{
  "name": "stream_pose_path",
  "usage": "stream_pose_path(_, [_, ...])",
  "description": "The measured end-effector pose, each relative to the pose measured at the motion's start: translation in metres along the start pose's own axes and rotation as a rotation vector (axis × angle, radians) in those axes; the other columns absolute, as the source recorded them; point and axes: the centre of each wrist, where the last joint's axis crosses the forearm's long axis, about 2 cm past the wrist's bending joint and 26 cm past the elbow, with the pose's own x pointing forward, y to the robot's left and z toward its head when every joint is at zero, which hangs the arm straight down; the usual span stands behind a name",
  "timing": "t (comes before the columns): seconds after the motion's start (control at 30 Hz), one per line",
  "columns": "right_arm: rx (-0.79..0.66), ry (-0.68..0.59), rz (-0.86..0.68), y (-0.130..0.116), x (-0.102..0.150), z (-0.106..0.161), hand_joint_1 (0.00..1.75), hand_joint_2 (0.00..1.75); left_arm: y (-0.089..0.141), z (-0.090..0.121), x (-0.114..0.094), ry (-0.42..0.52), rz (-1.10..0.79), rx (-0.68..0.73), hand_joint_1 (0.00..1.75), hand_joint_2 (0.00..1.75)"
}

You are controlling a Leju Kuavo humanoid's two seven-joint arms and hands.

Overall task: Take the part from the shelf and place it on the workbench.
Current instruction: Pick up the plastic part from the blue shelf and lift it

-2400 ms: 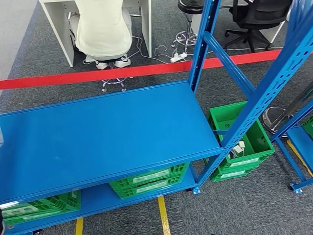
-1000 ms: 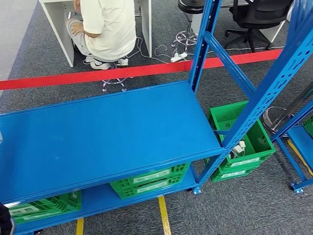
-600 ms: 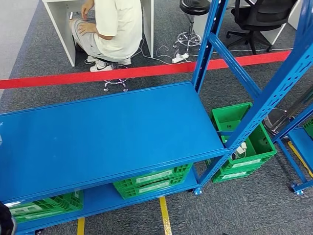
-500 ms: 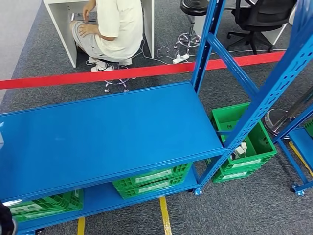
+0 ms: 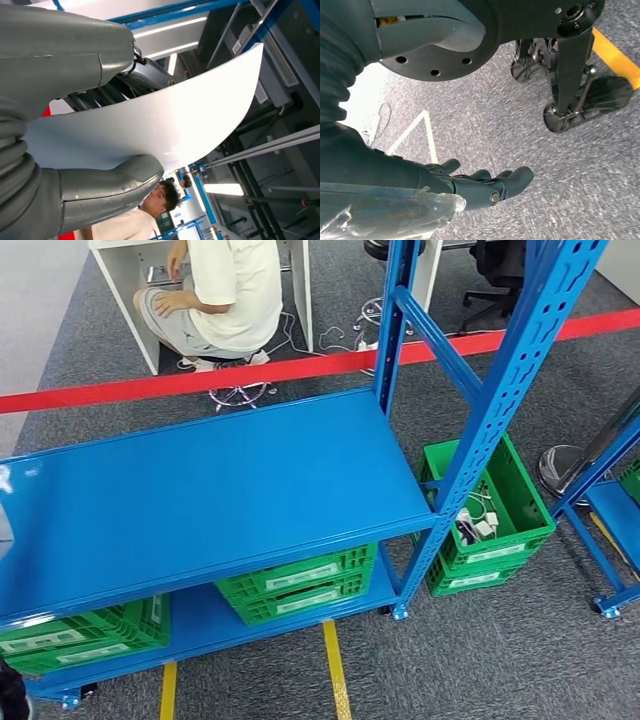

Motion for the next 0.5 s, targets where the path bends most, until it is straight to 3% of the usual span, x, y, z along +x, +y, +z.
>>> stream_pose_path(0.5, [-0.020,-0.044,0.034,-0.0038,0.0018,-0.0006,0.00,1.75,-0.0020,0.0003,-0.0003,0.003,0.002,0.007,1.75,1.75])
